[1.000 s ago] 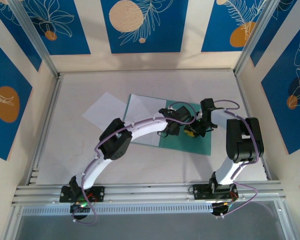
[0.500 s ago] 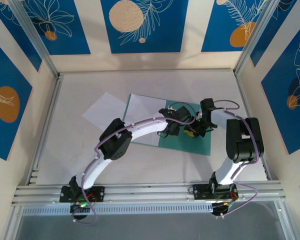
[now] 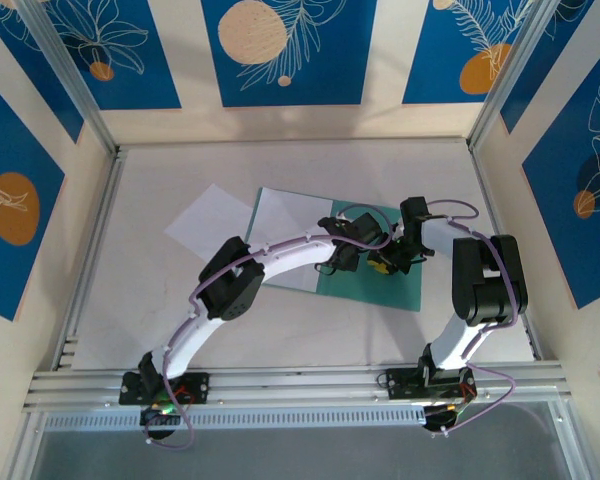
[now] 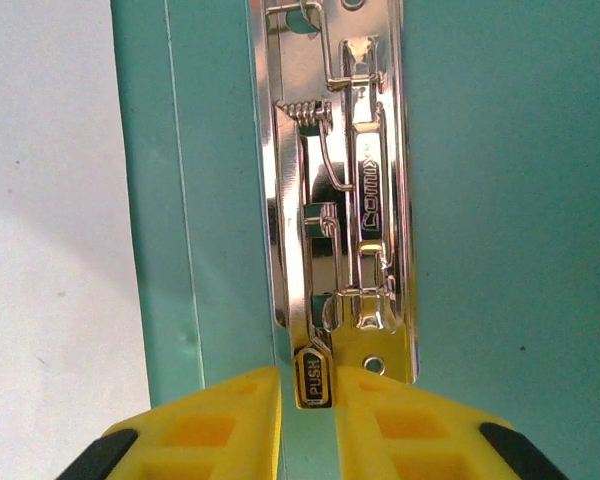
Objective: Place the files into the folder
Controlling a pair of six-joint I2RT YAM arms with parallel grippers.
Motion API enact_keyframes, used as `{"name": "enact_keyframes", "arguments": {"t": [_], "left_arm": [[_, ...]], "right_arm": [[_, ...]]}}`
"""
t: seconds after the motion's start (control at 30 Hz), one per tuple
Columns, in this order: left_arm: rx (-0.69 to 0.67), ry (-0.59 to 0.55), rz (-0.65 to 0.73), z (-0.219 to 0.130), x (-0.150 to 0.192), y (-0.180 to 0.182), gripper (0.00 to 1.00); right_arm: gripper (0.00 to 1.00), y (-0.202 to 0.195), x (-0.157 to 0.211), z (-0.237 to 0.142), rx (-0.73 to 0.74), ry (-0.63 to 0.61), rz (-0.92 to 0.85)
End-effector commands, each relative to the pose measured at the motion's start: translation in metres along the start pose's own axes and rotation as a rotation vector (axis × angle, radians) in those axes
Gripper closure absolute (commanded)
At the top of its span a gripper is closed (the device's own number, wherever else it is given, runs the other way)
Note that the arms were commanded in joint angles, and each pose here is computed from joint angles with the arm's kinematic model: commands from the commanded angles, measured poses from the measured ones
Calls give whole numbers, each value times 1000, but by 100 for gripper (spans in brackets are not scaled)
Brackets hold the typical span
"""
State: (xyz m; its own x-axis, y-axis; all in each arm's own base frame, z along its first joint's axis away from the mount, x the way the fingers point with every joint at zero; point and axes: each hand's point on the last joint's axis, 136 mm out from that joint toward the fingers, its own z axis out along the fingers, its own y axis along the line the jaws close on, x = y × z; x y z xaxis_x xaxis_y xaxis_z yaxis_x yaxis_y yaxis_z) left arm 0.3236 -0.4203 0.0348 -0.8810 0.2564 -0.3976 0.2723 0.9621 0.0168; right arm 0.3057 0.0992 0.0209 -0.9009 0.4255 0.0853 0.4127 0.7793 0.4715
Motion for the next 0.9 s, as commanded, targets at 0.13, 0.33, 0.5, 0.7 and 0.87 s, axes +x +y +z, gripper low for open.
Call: {"name": "enact_keyframes", "arguments": {"t": [0.13,0.33,0.5,0.7,0.87], "left_arm": [[-5,-28,-3,-17,-6,-2,83],[-2,-28,0,-18,-6,-3,84],[-3,-24,2,-17,-5,-3,86],[25,17,-6,-17,3,-9,93],[48,63,-13,-15,12,-12,97]], "right_arm": [[74,7,0,-3,-9,9,-5],[74,6,0,-2,-7,10,-7],[74,6,0,-2,-6,8,-7],[74,7,0,-2,-4,9,-8],[74,8,-2,-2,-8,6,-10]]}}
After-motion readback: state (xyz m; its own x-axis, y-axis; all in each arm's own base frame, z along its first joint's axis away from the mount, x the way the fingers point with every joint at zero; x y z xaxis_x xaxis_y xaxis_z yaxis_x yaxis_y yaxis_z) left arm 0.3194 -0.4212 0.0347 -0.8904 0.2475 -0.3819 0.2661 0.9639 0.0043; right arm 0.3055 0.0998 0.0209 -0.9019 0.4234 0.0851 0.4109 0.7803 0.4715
